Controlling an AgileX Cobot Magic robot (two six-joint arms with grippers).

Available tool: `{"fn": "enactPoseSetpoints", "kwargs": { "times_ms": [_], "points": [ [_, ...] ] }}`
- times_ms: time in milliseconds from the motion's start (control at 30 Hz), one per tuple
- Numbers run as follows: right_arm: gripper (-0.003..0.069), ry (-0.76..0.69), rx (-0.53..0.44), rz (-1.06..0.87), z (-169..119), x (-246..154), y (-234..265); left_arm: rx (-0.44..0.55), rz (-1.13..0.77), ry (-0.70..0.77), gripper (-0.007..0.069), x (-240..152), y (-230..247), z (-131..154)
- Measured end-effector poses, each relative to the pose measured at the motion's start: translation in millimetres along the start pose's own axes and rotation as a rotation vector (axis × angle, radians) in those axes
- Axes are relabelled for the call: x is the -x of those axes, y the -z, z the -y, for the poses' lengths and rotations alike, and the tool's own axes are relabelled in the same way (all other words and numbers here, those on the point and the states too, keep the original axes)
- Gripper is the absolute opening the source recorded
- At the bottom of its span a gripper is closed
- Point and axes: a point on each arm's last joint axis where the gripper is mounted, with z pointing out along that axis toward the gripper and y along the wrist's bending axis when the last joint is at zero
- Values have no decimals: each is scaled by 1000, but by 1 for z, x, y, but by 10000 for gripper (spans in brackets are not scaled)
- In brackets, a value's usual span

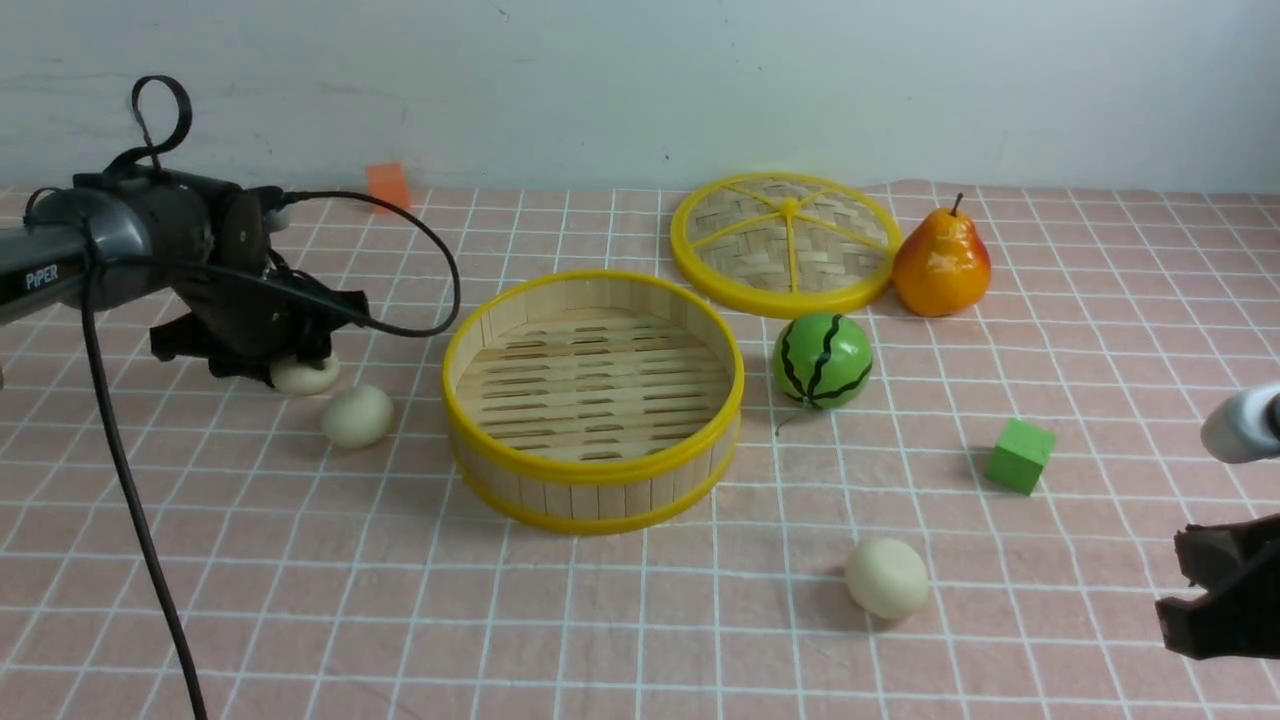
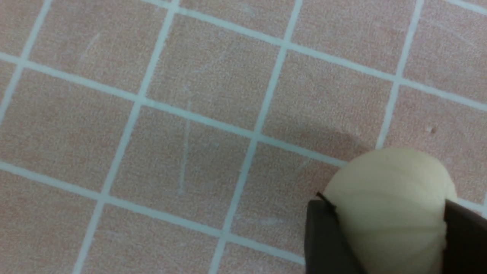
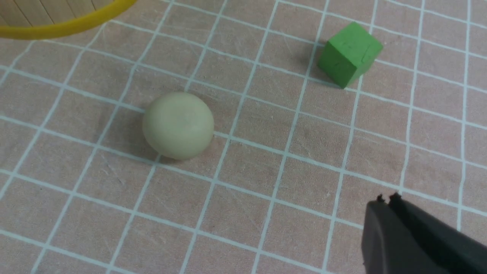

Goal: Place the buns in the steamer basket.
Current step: Use the left arm to grab a steamed stuffed bun, then use the left arm to put the steamed stuffed bun into the steamer

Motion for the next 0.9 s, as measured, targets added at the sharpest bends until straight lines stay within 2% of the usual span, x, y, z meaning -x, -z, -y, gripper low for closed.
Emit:
{"fn": "enactPoseSetpoints", "kwargs": {
  "times_ms": [33, 133, 233, 333, 367, 400, 533, 733, 900],
  "points": [
    [10, -1, 1, 1, 0, 0, 0, -3, 6, 5, 211, 1, 2, 0],
    [13, -1, 1, 4, 0, 0, 0, -22, 8, 41, 62, 5, 13, 3],
    [15, -1, 1, 6, 0, 1, 0, -61, 32, 65, -1, 13, 42, 12],
    [18, -1, 1, 7, 0, 1, 0, -154, 100, 46, -2, 23, 90, 36],
    [18, -1, 1, 7, 0, 1, 0, -160, 98, 42, -2, 22, 90, 38],
    [20, -1, 1, 8, 0, 1, 0, -232, 141, 3, -2, 23, 121, 58],
    [22, -1, 2, 11, 0, 1, 0, -328, 149, -96, -2, 11, 143, 95],
    [25, -9, 4, 11, 0, 1, 0, -319, -2, -150, 4, -24, 93, 124],
    [31, -16, 7, 10, -1, 1, 0, -313, -72, -160, 66, -42, 70, 134]
  ]
}}
